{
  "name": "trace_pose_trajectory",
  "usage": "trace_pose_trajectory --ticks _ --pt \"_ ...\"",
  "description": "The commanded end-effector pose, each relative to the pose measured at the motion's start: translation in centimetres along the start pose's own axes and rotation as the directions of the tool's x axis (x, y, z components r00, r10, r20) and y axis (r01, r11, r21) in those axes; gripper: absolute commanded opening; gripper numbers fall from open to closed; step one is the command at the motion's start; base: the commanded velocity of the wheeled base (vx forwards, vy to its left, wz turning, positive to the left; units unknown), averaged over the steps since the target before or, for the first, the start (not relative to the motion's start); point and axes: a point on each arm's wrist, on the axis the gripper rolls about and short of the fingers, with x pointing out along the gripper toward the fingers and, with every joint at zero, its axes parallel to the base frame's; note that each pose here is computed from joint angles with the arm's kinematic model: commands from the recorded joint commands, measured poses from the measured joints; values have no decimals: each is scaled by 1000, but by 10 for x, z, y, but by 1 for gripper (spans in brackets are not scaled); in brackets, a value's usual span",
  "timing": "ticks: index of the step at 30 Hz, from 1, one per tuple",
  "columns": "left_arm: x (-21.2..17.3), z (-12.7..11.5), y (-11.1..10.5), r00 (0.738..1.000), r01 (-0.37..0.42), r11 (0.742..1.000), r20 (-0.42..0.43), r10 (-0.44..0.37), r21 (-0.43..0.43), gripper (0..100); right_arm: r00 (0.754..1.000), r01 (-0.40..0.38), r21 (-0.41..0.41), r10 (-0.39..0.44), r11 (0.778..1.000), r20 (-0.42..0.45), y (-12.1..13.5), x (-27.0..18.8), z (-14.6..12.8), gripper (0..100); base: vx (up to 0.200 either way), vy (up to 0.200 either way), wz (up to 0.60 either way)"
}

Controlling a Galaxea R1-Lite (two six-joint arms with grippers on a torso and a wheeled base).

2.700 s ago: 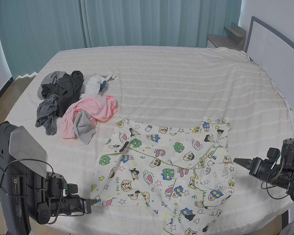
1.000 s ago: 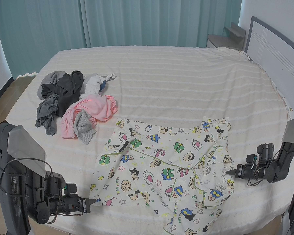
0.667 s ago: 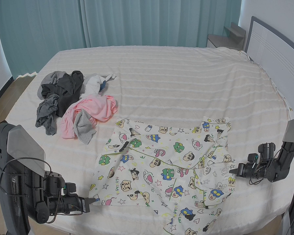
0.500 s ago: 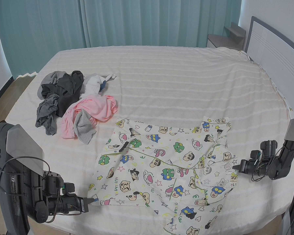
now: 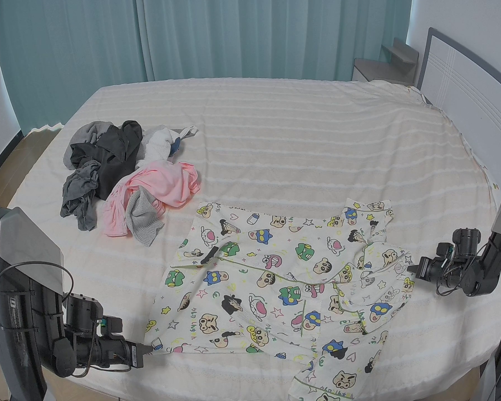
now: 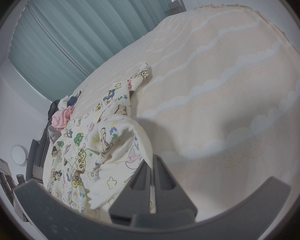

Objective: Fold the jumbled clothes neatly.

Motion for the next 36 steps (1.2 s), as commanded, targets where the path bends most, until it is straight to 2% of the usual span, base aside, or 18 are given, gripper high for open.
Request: trace_pose_trajectory --ticks 1,8,12,19,34,35,36 --pt "-9 3 4 999 -18 1000 27 18 -2 0 999 8 -1 -8 1000 31 -4 1 8 0 0 0 0" --pt "-12 2 10 999 -28 999 29 29 -16 0 997 27 6 -28 1000 69 -14 3 18 0 0 0 0" --pt "-16 0 9 1000 19 999 -6 -20 -32 0 996 36 8 -37 999 87 -18 4 23 0 0 0 0" --pt "-17 -7 8 997 40 999 -71 -41 -10 0 991 74 17 -76 997 107 -27 6 27 0 0 0 0" --pt "-16 -10 14 996 49 998 -76 -52 -36 0 991 89 26 -91 996 94 -32 5 22 0 0 0 0" --pt "-16 -9 14 996 55 998 -71 -58 -37 0 991 90 25 -92 996 96 -33 5 22 100 0 0 0" --pt "-17 -7 15 997 58 998 -57 -61 -38 0 991 93 25 -95 995 98 -35 5 22 100 0 0 0"
